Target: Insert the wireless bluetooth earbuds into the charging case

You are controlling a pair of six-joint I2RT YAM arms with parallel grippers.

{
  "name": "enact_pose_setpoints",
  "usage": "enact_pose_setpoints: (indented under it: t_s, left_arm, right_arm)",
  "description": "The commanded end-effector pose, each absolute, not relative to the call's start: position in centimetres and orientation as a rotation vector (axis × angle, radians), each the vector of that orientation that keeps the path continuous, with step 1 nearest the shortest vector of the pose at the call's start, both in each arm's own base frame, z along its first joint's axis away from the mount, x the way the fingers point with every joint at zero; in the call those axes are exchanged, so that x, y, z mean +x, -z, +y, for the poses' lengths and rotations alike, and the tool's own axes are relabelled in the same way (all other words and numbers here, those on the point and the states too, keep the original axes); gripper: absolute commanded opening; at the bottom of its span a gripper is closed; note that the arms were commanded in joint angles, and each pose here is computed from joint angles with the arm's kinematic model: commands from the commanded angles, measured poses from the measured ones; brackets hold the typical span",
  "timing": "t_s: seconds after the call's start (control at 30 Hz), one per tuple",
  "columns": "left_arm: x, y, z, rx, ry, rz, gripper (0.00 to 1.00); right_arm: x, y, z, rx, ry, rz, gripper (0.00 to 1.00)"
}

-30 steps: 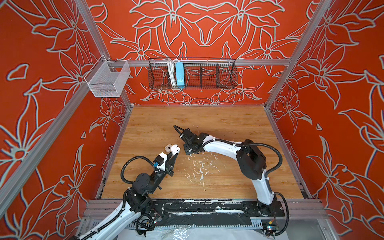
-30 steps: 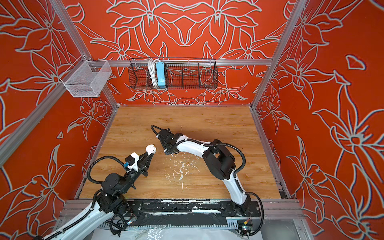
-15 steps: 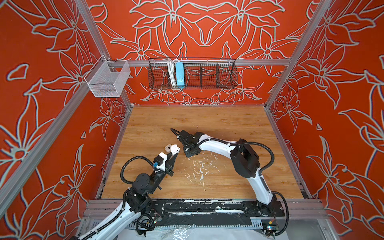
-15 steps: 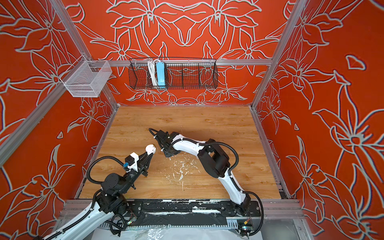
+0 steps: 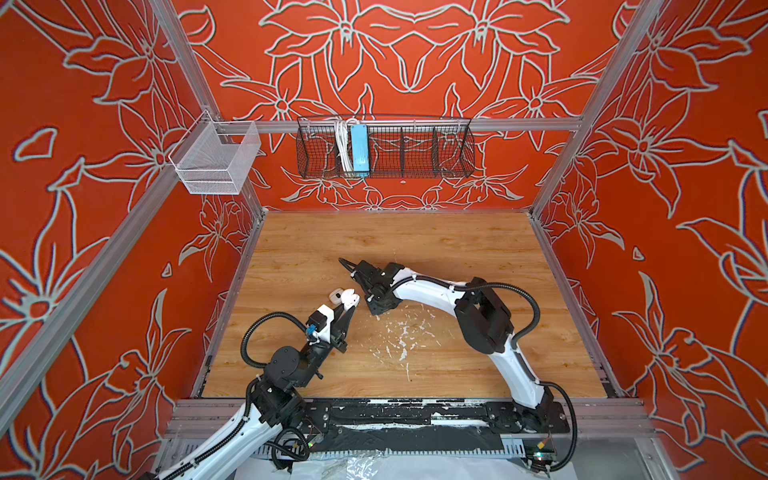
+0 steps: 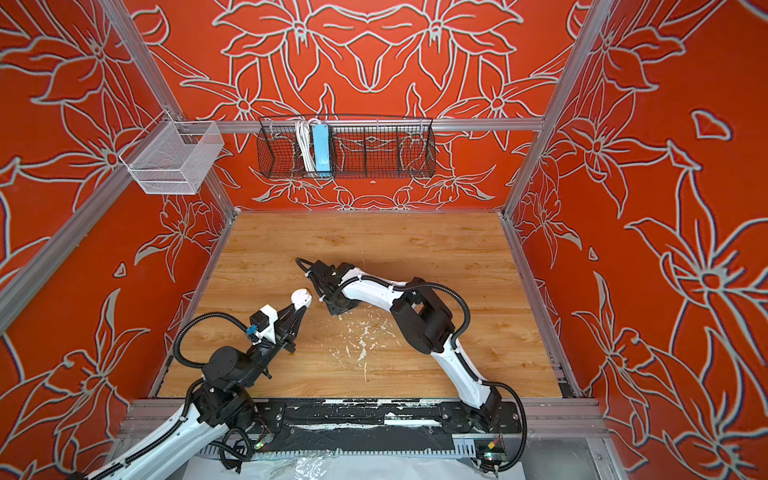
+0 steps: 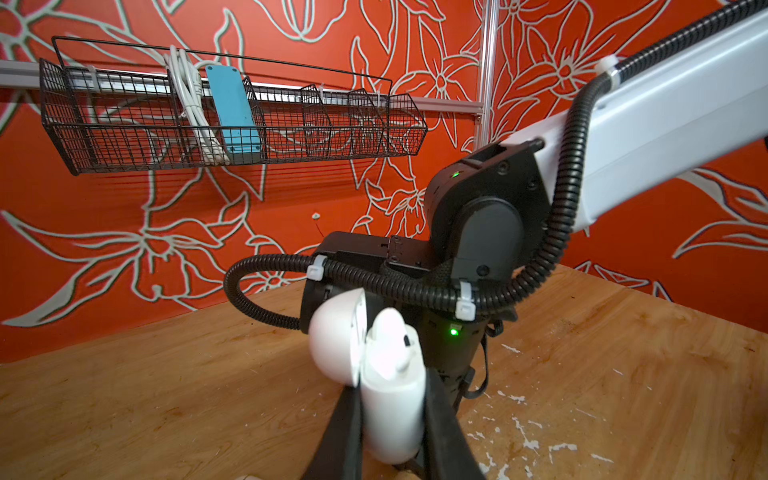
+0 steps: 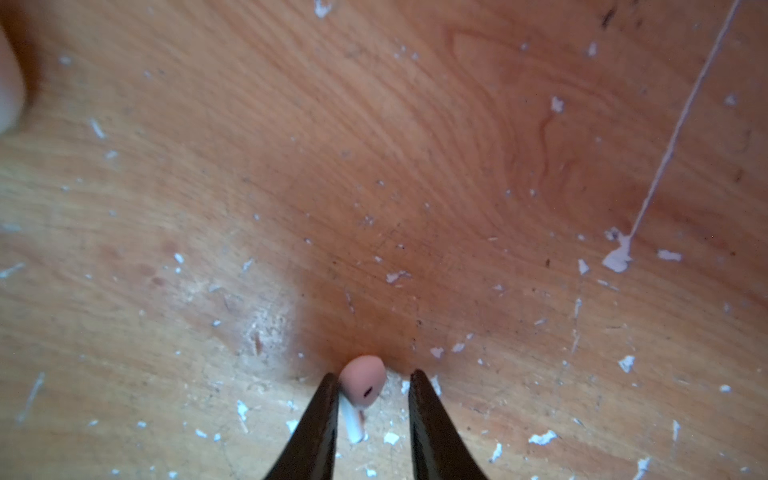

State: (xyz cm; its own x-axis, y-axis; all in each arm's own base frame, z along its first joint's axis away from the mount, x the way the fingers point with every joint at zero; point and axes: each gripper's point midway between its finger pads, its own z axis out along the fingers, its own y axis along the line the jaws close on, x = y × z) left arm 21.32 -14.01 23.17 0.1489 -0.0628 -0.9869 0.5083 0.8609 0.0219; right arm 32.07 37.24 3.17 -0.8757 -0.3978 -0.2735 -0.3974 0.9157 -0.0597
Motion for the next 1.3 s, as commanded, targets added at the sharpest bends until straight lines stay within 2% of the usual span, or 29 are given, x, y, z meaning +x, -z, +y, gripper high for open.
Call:
enact_pose_setpoints:
  t_s: [0.0, 1.27]
  left_arm:
    - [21.1, -24.2, -13.9, 0.373, 0.440, 1.340, 0.00]
    - [21.1, -24.2, -13.8, 0.366, 0.440, 1.343, 0.00]
  right_arm:
    - [31.6, -2.4, 36.6, -0.600, 0.070, 2.837, 0.30]
    - [32.0, -0.1, 36.1, -0.593, 0.071, 2.882, 0.26]
